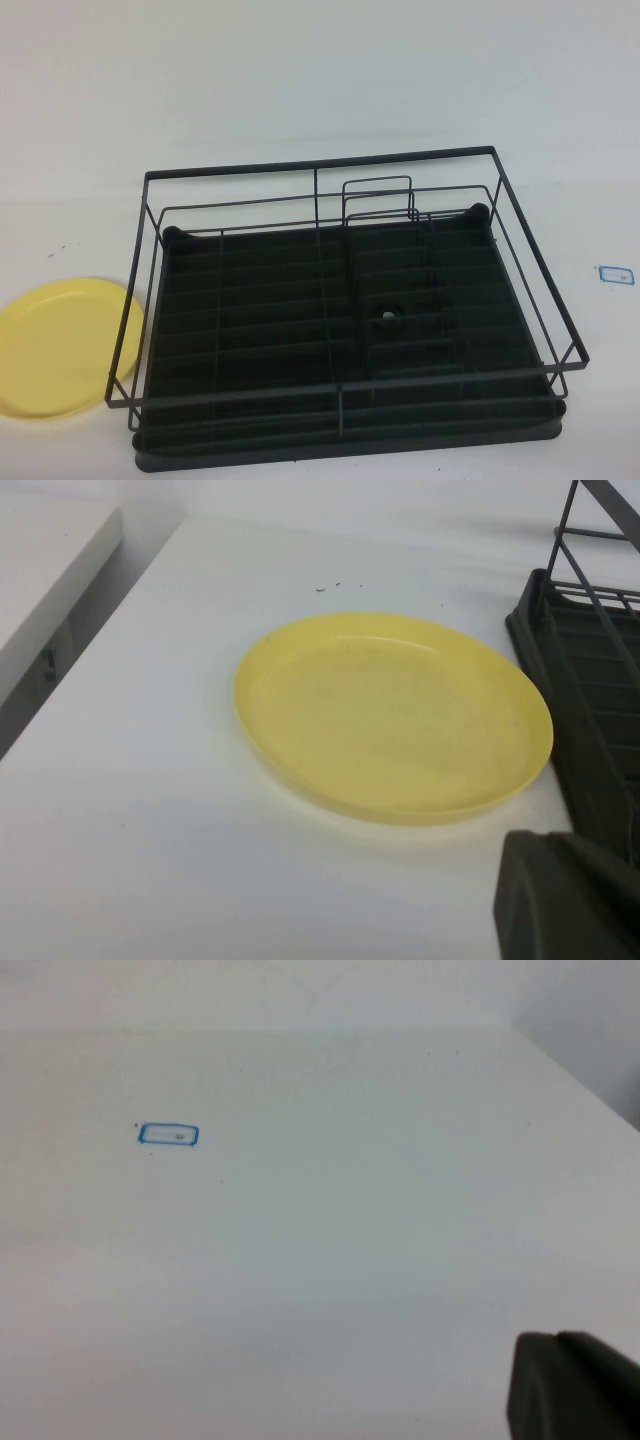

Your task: Place plate on rack

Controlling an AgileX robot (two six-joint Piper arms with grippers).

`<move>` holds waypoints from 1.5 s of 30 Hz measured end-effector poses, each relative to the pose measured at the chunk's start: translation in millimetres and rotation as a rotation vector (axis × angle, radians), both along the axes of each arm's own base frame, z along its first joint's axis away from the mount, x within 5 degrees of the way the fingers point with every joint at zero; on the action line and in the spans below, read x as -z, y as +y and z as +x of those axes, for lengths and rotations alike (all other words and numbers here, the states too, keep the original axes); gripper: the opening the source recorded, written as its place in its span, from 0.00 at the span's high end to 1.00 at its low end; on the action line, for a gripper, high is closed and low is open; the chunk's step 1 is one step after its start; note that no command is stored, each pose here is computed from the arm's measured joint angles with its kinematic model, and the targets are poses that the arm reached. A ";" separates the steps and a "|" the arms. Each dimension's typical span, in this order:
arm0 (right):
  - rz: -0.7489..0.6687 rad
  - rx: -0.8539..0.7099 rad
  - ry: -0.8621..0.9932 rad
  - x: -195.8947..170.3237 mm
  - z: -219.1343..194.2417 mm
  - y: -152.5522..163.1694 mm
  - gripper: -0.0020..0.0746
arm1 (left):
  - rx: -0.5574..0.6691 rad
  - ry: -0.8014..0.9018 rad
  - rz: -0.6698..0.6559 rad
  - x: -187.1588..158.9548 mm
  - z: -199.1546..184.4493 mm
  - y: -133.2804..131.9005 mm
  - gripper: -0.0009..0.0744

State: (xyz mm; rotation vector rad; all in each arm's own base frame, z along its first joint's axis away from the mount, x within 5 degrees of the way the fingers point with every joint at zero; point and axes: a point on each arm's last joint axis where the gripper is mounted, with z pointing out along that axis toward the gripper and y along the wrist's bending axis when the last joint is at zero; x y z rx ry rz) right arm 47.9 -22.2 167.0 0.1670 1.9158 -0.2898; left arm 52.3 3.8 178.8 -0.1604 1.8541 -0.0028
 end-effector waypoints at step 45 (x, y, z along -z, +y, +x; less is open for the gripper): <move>-0.252 -0.001 -0.001 -7.4 0.0 -6.8 0.98 | -0.078 -0.467 -0.880 -52.8 0.1 0.3 0.99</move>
